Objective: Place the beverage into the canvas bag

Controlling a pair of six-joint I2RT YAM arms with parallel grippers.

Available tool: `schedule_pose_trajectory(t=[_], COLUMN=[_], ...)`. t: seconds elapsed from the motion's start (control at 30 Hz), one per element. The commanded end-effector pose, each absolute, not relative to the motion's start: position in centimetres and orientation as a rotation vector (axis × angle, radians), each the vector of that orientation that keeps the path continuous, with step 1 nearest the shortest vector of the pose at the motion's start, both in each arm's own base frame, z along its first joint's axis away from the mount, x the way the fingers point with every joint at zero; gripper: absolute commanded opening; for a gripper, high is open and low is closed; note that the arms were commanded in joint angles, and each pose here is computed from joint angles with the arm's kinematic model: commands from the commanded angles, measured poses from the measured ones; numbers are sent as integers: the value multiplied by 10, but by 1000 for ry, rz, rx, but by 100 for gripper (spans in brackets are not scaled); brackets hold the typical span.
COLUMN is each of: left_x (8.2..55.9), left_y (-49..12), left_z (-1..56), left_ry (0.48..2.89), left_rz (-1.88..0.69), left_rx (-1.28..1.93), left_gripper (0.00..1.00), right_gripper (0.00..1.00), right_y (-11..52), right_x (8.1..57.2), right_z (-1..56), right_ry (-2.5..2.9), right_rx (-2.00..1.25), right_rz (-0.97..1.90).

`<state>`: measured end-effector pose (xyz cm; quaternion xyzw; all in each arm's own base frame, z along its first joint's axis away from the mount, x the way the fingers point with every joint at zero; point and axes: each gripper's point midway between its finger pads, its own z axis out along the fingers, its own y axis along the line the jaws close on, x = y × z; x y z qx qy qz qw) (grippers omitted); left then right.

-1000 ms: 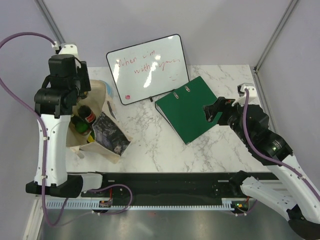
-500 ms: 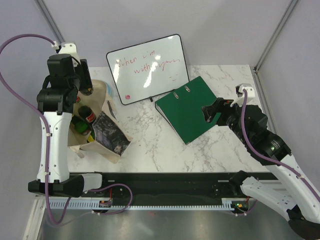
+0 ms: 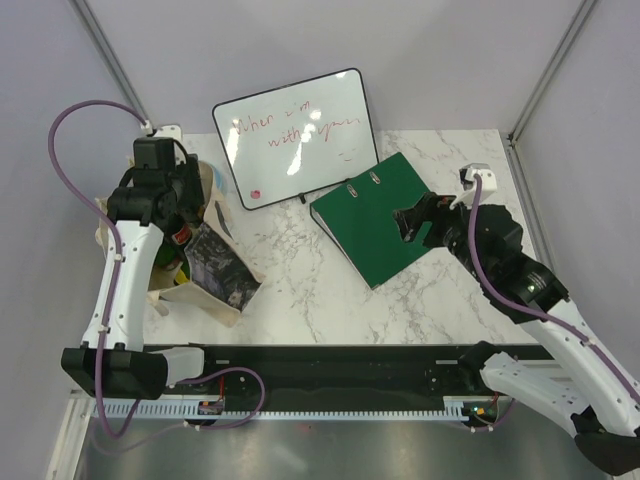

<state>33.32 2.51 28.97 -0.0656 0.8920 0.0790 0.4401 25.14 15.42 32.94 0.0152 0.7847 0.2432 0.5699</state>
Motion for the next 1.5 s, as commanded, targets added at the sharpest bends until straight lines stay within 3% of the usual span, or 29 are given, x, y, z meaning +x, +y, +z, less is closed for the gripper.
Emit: schedule_pose_trajectory(t=[0.0, 1.17, 1.47], left_x=[345, 339, 336], left_y=[28, 25, 27], left_z=[326, 214, 214], left_ry=[2034, 2232, 2220], left_rz=[172, 171, 178], left_rx=[-220, -269, -269], left_gripper=[2, 5, 31], right_gripper=[86, 86, 86], right_y=[196, 204, 213], right_x=[262, 266, 270], right_z=[322, 308, 297], right_ry=[1837, 1862, 1895], right_rx=[-34, -49, -59], right_rz=[742, 754, 768])
